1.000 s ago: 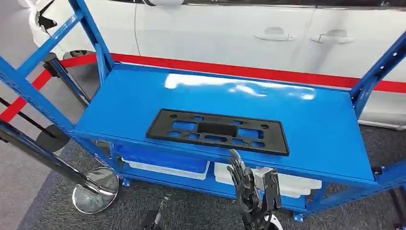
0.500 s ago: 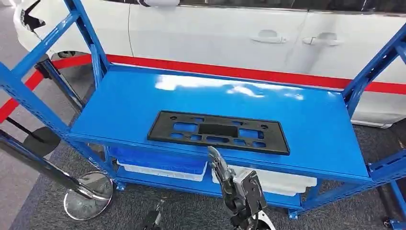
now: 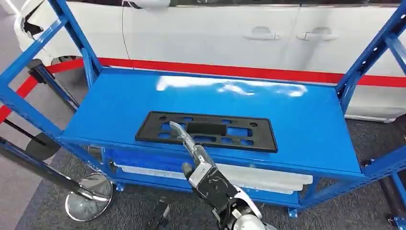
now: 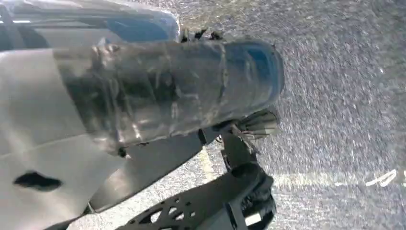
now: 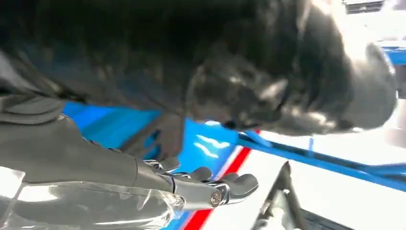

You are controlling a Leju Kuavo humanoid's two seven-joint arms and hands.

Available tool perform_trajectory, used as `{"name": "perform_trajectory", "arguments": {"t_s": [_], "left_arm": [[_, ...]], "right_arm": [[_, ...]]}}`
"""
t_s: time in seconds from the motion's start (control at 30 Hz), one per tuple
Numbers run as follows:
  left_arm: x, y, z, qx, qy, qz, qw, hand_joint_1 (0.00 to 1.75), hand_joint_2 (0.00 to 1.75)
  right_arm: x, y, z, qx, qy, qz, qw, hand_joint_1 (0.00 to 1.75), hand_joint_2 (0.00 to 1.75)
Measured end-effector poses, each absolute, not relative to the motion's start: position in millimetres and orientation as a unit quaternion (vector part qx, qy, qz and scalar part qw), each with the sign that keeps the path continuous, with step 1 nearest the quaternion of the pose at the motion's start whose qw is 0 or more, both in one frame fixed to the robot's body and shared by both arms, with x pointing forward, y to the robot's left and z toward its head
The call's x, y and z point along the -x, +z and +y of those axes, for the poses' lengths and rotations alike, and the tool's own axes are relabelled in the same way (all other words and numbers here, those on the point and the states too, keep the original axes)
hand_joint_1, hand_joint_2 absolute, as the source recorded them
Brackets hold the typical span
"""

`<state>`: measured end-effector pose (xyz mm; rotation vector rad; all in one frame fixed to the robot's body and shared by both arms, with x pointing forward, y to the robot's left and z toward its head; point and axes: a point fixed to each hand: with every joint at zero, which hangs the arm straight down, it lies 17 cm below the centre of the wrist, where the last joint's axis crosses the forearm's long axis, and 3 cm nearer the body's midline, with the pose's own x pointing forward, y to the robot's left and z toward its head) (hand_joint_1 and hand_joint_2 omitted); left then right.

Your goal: Take the parts from the cabinet and place them on the table.

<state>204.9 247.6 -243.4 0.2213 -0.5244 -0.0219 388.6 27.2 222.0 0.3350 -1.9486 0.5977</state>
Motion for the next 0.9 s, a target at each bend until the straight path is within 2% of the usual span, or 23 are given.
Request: {"name": "perform_trajectory", "arguments": {"t_s": [0.47,0.7,0.9], "left_arm": [[-213.4,-240.3,234.5,-0.102,-0.039,-0.262,0.959,0.00,0.00],[-216.5,-239.3,227.8,-0.094,-0.052,-0.261,0.959,0.00,0.00],[-223.0,-237.2,223.6,-0.088,-0.061,-0.263,0.959,0.00,0.00]], "right_arm": [[-409.5,197.4,74.0,-0.085,0.320,-0.787,0.521,0.00,0.00],[-448.3,169.9,64.4,0.080,0.373,-0.767,0.517,0.00,0.00],[-476.1,153.9,52.9,0.181,0.417,-0.735,0.503,0.00,0.00]]}}
